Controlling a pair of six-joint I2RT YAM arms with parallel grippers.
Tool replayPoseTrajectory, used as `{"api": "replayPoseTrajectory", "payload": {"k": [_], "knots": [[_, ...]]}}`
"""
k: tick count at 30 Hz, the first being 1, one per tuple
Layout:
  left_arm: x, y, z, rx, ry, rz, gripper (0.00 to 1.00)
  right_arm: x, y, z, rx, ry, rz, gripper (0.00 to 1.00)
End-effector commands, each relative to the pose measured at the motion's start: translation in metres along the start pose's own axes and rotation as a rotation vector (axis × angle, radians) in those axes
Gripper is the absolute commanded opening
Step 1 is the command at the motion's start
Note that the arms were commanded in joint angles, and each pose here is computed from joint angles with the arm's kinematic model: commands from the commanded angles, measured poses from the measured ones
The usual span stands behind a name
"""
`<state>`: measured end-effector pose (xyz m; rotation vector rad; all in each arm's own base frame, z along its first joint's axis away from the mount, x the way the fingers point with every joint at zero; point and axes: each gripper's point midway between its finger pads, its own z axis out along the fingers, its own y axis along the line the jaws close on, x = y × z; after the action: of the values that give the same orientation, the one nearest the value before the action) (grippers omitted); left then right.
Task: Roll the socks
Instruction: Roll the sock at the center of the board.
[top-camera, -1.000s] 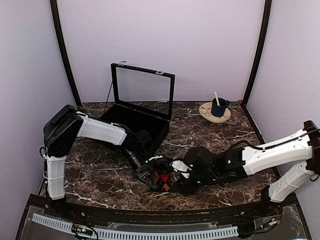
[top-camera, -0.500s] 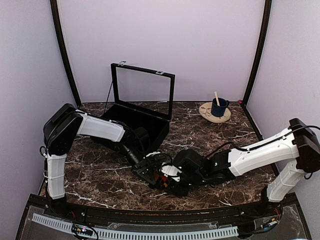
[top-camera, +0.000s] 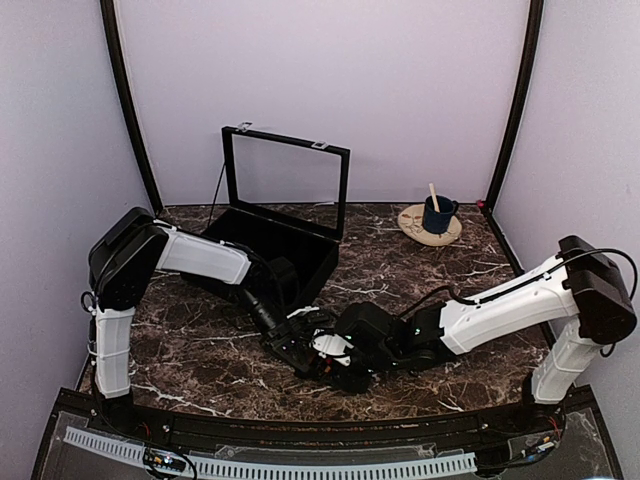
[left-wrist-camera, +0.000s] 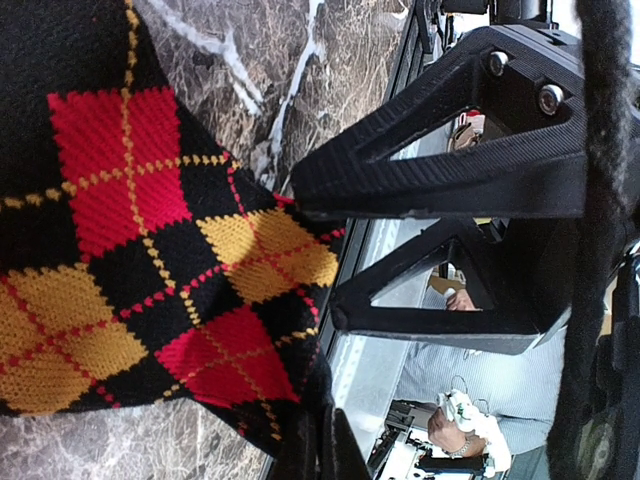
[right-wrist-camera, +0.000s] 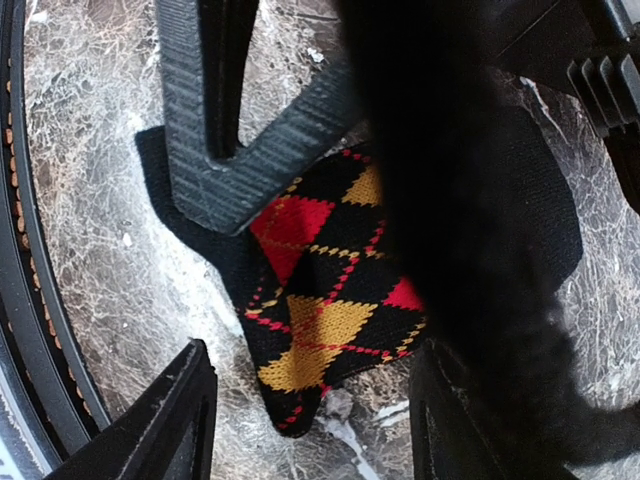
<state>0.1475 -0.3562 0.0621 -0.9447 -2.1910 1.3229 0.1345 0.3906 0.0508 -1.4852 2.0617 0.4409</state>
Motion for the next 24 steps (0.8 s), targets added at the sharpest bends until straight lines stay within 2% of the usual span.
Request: {"api": "replayPoseTrajectory", "payload": {"k": [1,13,21,23,24], "knots": [[-0.003,-0.007,-0.006,0.015,-0.007,0.017,0.0,-0.017,-0.003,0.002,-0.008,-0.049,-0.001,0.6],[-0.003,-0.006,-0.01,0.017,-0.011,0.015,0.0,-0.008,-0.002,0.011,-0.034,-0.021,0.006,0.52],[-0.002,-0.004,-0.011,0.017,-0.012,0.012,0.0,-0.007,-0.007,0.01,-0.034,-0.016,0.019,0.55],[-0.002,-0.004,-0.011,0.016,-0.013,0.013,0.0,-0.005,-0.006,0.011,-0.051,-0.01,0.018,0.49],[-0.003,-0.004,-0.011,0.014,-0.013,0.014,0.0,-0.005,-0.004,0.011,-0.062,-0.006,0.016,0.42]]}}
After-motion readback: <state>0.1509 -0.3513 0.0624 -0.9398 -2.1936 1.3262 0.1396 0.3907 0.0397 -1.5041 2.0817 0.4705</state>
